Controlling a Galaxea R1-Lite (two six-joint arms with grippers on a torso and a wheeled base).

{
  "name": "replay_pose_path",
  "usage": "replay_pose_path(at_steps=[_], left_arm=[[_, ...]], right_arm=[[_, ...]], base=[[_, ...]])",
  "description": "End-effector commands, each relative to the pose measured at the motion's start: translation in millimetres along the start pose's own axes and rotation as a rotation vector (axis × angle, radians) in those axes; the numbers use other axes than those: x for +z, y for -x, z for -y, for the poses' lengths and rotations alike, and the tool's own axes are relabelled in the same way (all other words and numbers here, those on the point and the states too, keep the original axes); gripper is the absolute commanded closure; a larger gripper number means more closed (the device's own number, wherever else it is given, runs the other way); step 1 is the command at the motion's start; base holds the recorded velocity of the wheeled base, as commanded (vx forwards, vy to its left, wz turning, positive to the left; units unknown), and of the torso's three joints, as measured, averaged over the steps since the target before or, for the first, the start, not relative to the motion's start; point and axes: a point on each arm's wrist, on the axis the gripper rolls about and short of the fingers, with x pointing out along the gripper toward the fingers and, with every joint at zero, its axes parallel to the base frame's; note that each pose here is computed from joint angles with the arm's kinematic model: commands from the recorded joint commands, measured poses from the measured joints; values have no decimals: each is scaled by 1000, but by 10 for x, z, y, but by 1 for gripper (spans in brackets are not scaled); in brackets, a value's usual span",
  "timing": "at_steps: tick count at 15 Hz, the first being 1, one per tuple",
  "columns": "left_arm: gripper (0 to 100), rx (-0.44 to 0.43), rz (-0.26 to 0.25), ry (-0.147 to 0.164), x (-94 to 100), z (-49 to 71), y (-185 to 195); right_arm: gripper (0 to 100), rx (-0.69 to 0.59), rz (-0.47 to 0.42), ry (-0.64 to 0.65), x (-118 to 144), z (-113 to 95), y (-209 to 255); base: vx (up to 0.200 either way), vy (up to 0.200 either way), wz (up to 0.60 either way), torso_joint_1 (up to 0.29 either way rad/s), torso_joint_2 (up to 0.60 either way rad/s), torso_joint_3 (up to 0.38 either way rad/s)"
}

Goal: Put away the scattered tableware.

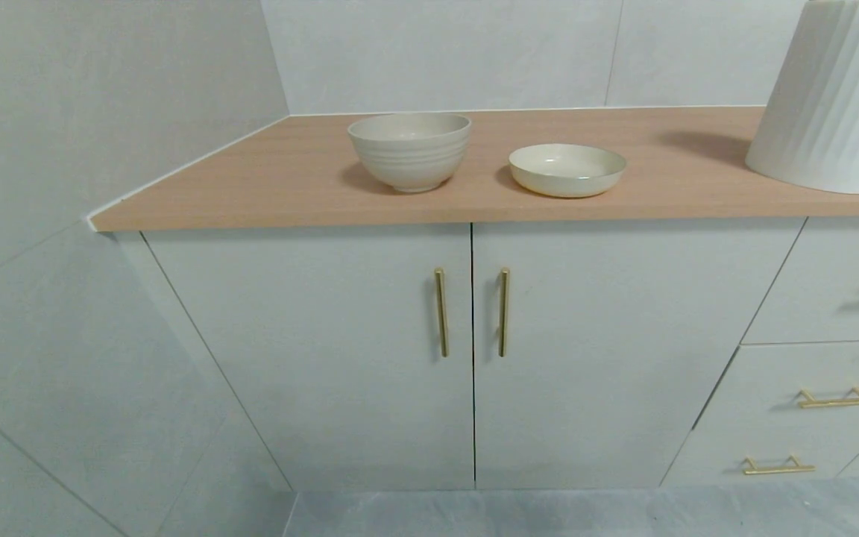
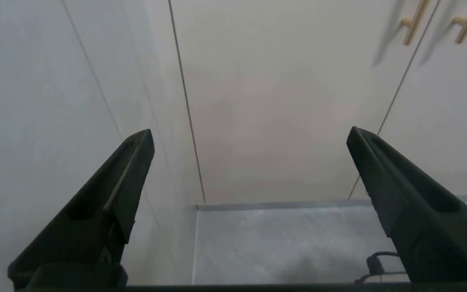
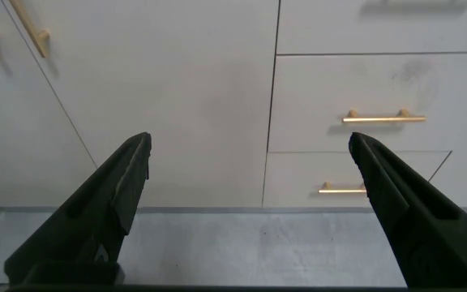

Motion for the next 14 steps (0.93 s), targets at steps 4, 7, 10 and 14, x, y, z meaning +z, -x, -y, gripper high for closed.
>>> replay_pose_path(at_steps=[4,7,10,14], left_arm=[[0,0,0,0,-1,0,0],[0,0,0,0,-1,0,0],[0,0,0,0,-1,0,0],[0,0,0,0,-1,0,0]], right_arm=[[0,1,-1,2,-4,0,-1],[0,1,-3,16,-5,0,-1],[0,-1,-3,25,-5,0,-1],[0,-2,5,28,5,0,0]], base=[[0,0,0,-4,18,9],[0,0,0,0,0,0],[0,0,0,0,0,0],[0,0,0,0,0,0]])
